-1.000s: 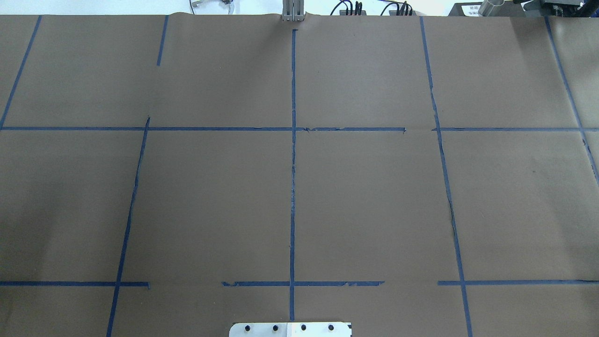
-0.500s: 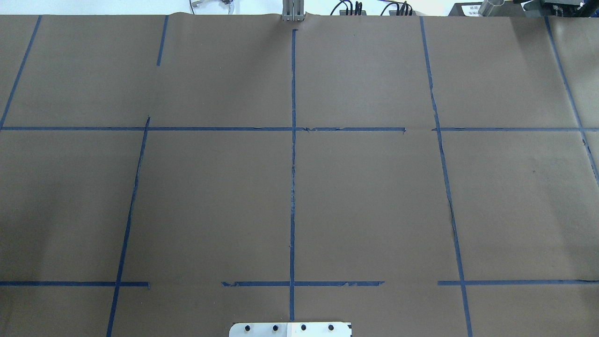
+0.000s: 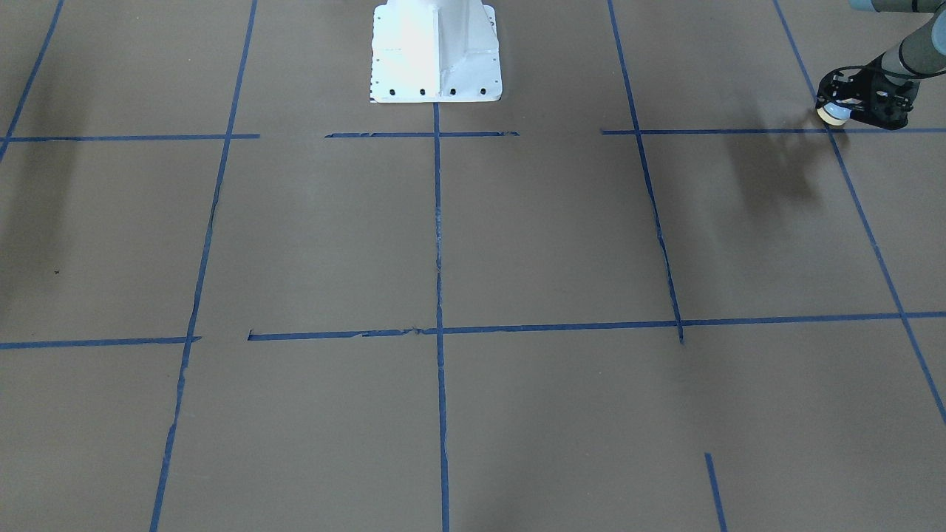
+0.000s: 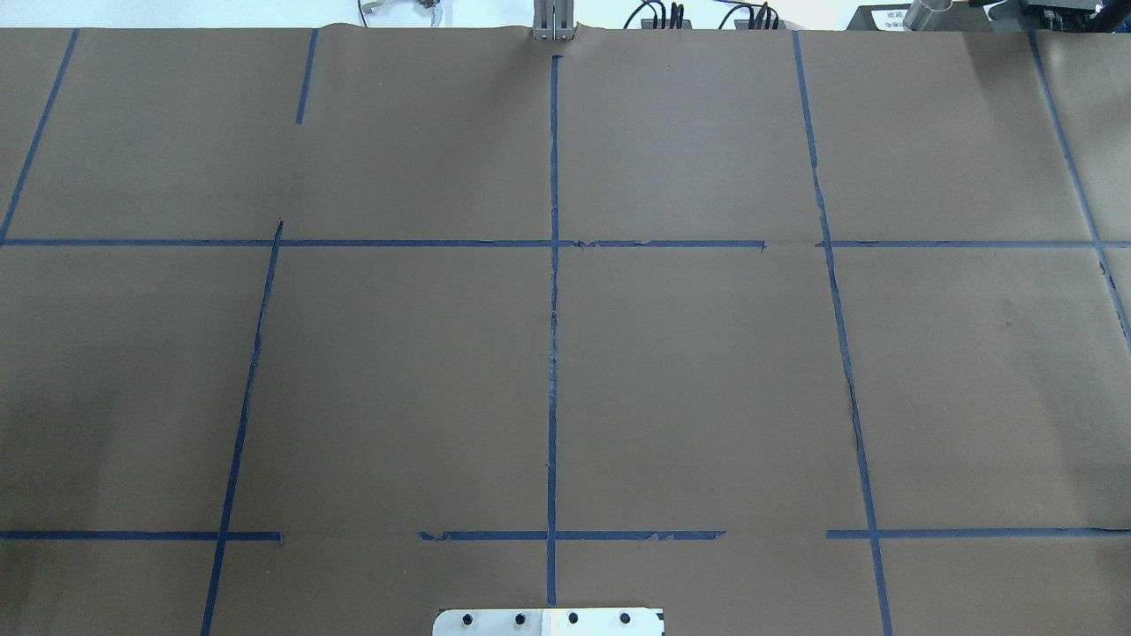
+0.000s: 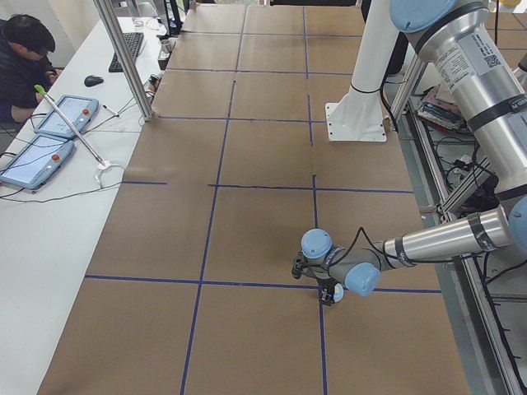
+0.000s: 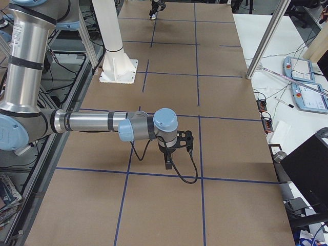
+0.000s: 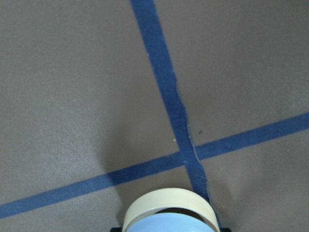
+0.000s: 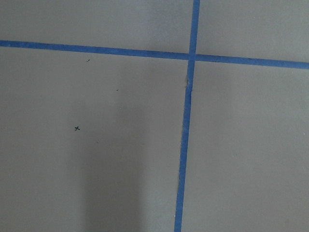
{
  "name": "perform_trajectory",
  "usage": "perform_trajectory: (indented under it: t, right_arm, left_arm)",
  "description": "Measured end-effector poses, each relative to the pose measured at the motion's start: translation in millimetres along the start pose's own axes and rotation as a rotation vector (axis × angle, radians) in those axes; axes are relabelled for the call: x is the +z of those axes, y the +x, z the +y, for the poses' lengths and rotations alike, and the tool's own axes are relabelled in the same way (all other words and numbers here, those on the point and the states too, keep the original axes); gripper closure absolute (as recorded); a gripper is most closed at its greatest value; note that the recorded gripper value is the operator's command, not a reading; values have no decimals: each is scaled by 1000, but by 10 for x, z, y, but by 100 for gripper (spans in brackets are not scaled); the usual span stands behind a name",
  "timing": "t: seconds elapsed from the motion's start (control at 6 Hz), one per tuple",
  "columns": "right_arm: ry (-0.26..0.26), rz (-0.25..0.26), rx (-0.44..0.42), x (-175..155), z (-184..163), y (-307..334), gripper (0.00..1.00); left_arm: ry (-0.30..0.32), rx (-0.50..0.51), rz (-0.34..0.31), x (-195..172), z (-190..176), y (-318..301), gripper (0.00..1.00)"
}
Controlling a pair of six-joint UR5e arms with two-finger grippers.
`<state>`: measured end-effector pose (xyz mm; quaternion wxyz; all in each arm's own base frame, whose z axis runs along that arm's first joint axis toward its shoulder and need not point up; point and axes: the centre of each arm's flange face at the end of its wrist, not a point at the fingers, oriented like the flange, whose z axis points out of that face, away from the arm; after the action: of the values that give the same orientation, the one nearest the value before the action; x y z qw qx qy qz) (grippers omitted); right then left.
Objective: Place and press bell with both arms
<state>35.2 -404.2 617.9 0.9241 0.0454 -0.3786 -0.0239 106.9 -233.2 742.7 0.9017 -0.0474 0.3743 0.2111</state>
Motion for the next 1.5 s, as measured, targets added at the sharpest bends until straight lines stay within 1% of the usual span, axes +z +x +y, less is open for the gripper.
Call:
perform_trajectory:
  t: [0.33,0.5,0.67,0.83,1.0,1.33,1.5]
  right_arm:
    - [-2,-1,5,4,7,4,0]
    - [-3,-1,11,8,9,8,0]
    - [-4,-3,13,12,10,7,0]
    - [-4,-4,15,14,11,7,0]
    - [-5,-6,15,14,12,7,0]
    - [-7,-8,18,22,16,8,0]
    - [-8,-8,18,25,15,9,0]
  left_arm:
    - [221,-36,9,-706,-345,104,94]
    - [294,-26,15,-943,-597,202,94]
    - [342,-28,25,-1119,-943,325,94]
    - [365,-46,35,-1283,-1368,481,94]
    - [368,-60,39,-1453,-1840,661,94]
    - [336,-101,40,-1874,-2901,1221,94]
    - [315,-133,53,-1977,-3385,1658,94]
